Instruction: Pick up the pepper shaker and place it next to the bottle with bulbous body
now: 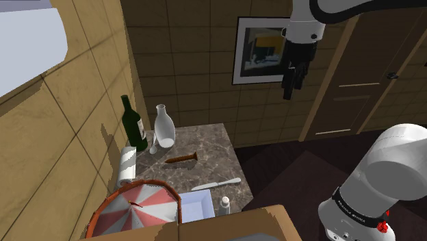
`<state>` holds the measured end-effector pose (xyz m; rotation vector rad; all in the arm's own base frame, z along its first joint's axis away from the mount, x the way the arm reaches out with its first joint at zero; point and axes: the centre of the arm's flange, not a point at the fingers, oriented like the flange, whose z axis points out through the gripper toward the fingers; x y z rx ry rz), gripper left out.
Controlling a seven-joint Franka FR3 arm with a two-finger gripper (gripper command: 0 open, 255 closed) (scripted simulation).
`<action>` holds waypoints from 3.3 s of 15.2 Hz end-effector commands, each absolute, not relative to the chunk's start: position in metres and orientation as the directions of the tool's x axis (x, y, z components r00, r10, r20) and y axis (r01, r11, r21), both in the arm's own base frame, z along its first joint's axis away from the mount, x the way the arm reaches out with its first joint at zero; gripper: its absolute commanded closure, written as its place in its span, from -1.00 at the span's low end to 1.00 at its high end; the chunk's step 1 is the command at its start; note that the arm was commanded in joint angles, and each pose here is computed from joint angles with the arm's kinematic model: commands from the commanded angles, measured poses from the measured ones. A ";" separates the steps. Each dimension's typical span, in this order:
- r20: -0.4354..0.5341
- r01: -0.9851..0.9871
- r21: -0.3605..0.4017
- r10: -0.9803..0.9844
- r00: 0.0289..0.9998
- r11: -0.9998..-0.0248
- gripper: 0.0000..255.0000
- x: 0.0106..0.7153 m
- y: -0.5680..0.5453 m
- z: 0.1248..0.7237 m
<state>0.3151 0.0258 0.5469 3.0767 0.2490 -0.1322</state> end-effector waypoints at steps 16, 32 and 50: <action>-0.056 0.086 -0.008 0.087 0.995 -0.996 -1.00 0.307 0.139 0.392; -0.025 0.006 -0.067 0.007 1.000 -0.998 -1.00 0.313 0.270 0.235; -0.023 0.001 -0.071 0.002 1.000 -0.997 1.00 0.313 0.281 0.185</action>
